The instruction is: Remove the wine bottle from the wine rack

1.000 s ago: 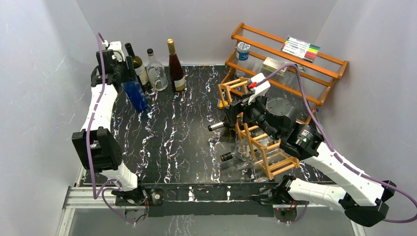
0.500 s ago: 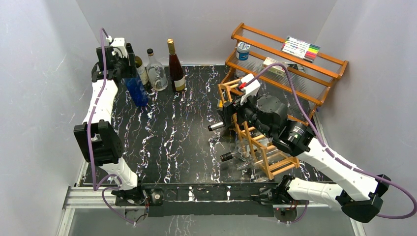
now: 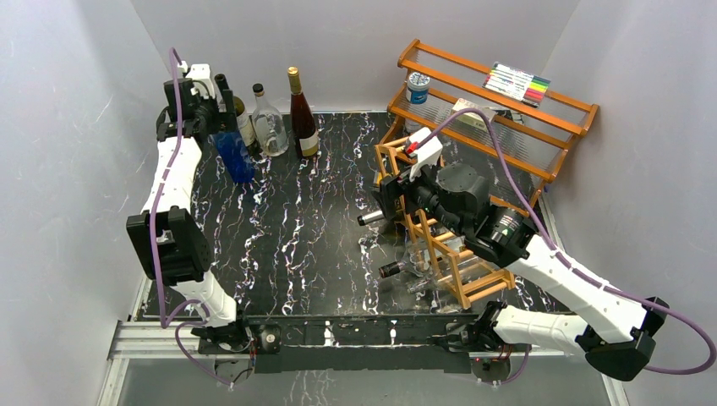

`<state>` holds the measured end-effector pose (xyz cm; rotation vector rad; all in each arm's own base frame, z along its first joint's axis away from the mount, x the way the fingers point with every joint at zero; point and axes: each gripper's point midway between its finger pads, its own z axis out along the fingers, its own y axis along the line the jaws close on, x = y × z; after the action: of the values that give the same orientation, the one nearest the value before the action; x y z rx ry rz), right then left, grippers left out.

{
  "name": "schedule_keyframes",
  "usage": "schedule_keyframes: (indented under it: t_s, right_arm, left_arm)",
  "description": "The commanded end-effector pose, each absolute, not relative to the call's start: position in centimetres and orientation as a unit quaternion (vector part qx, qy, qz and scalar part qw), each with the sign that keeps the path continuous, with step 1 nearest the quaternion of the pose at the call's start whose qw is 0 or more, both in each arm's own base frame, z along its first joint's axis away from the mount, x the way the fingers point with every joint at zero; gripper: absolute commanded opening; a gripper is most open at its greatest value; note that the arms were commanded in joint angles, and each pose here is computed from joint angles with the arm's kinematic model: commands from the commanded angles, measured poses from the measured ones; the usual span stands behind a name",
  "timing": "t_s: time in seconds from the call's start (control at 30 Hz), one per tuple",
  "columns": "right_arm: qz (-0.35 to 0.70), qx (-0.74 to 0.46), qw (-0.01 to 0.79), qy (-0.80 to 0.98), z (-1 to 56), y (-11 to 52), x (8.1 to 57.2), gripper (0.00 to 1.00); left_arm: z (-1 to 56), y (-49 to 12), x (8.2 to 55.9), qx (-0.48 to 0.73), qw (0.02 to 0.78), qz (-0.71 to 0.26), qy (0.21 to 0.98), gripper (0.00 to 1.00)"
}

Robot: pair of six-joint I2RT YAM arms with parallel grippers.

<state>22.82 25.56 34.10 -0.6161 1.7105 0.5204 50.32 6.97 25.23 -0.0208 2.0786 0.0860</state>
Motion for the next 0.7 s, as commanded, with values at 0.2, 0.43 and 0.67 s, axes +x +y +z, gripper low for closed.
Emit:
schedule_keyframes:
  t_s: [0.2,0.43,0.67]
  right_arm:
    - [0.215,-0.266,0.614,0.711,37.5,24.0,22.4,0.98]
    - [0.226,-0.342,0.59,0.696,36.1,22.6,19.1,0.98]
    - [0.256,-0.446,0.527,0.677,32.1,21.0,14.0,0.98]
  left_arm:
    - [33.4,5.2,46.2,-0.037,0.572,-0.008,0.82,0.98]
    - [34.9,-0.8,39.6,-0.008,0.608,-0.147,0.78,0.98]
    - [33.2,-8.6,35.4,0.071,0.575,-0.285,0.764,0.98]
